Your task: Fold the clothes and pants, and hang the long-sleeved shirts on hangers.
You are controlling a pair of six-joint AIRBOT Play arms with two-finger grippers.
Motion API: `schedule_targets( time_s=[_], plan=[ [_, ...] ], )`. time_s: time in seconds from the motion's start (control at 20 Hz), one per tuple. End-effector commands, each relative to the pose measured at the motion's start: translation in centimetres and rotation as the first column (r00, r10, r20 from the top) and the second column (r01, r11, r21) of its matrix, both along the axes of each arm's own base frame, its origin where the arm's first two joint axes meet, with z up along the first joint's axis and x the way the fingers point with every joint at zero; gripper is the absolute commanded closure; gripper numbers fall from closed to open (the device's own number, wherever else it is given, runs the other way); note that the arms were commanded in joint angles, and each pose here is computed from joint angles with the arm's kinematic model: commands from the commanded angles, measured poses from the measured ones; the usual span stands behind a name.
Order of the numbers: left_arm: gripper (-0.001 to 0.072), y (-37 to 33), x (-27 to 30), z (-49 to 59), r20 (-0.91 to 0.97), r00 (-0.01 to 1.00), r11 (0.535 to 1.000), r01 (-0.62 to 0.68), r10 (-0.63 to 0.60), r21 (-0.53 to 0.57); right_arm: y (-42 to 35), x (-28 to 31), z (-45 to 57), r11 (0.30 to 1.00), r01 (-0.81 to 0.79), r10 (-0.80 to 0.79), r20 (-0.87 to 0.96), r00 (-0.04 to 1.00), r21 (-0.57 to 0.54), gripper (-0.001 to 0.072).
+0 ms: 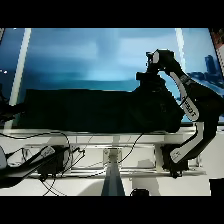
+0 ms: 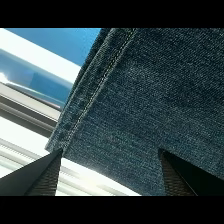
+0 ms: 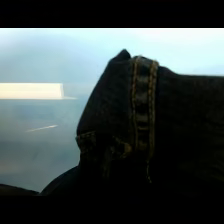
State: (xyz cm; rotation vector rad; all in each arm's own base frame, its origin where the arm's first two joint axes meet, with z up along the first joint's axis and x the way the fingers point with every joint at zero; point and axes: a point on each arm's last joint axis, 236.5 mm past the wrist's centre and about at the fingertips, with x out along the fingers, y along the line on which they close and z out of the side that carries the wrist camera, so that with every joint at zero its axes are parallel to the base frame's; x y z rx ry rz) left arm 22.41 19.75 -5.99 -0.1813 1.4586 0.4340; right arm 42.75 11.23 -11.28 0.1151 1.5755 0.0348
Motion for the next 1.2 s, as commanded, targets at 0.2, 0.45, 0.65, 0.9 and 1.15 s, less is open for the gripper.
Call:
schedule_targets(
  time_s=[0.2,0.45,0.65,0.9,1.15],
  plan=[
    [0.0028,0.1,0.0,0.1,-0.002,1.0,1.0,0.002,-0.002,0.005,2.9,7.6,9.8,0.988,-0.137,0.105,0.324,0.94,0.077,0.0685],
    [0.0029,0.1,0.0,0.0,-0.002,1.0,1.0,0.002,-0.002,0.005,5.5,8.0,24.3,0.943,-0.316,0.185,0.624,0.759,0.105,0.0685],
    [0.0028,0.1,0.0,0.0,-0.002,1.0,1.0,0.002,-0.002,0.005,4.6,5.1,30.8,0.941,-0.331,0.192,0.696,0.692,0.07,0.0685],
    [0.0029,0.1,0.0,0.0,-0.002,1.0,1.0,0.002,-0.002,0.005,0.0,0.1,28.5,0.958,-0.283,0.263,0.566,0.782,-0.053,0.0686],
    [0.0029,0.0,0.0,0.0,0.001,1.0,1.0,0.0,0.0,0.001,-5.4,-8.3,20.8,0.985,-0.115,0.155,0.364,0.918,-0.127,0.0687]
  ],
)
